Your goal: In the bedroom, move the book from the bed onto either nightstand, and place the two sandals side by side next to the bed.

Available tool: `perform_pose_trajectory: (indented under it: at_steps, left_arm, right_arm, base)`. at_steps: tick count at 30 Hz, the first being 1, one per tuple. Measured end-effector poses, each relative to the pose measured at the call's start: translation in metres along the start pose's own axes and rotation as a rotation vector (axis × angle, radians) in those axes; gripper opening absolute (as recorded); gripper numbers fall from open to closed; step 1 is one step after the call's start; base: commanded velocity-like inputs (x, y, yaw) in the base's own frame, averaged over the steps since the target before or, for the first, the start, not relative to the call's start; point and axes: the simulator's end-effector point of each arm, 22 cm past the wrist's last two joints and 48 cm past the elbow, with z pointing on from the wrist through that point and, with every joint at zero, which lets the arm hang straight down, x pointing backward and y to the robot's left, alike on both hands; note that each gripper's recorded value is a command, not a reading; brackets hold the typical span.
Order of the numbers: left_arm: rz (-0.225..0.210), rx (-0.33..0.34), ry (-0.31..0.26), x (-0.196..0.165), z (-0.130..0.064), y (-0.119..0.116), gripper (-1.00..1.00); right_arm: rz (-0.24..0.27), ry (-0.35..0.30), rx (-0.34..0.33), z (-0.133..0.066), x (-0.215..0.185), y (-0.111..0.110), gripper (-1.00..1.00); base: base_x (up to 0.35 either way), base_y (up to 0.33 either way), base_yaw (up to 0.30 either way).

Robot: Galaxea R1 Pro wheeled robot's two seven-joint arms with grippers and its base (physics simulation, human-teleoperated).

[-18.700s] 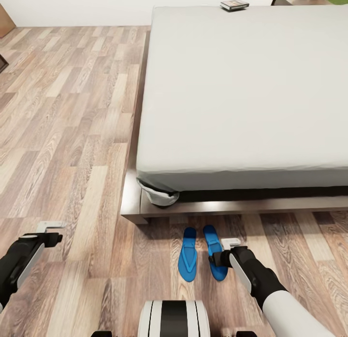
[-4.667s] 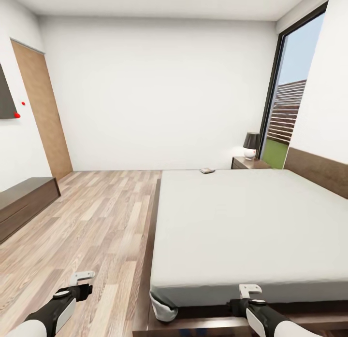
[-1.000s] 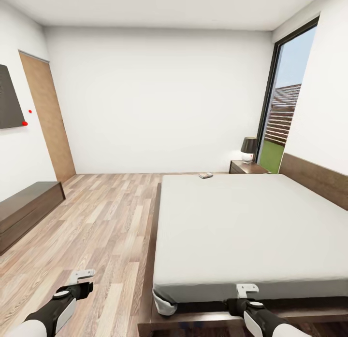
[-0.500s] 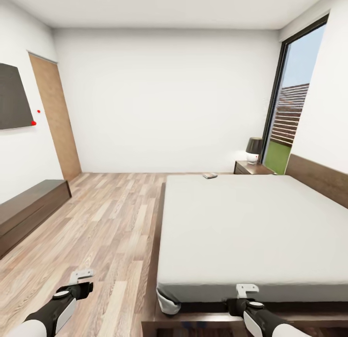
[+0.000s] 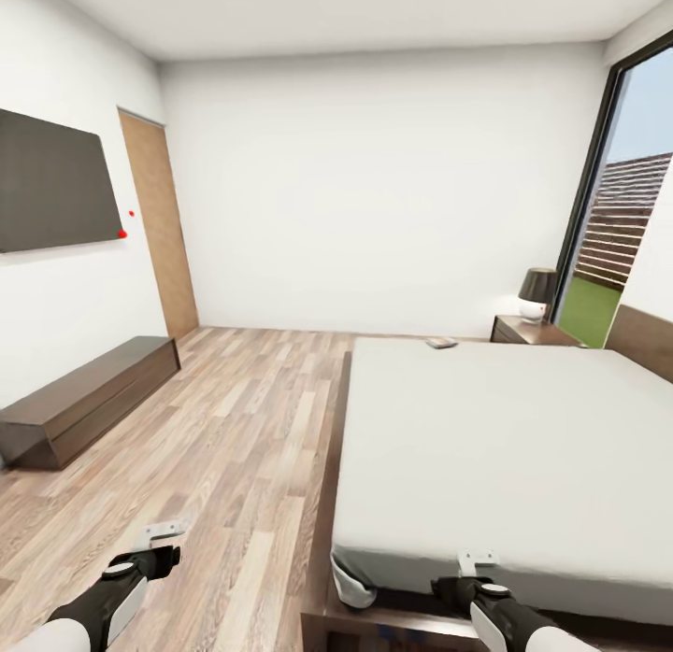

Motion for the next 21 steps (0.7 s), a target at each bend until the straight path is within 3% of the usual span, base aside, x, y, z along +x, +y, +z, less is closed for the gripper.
perform_pose_trajectory:
  at_steps: [21]
  left_arm:
    - [0.004,-0.001,0.014,0.0072,0.0034,-0.0005,1.0]
  right_arm:
    - [0.0,0.015,-0.003,0.0035,0.007,0.0023,1.0]
  base:
    - [0.0,0.0,0.262]
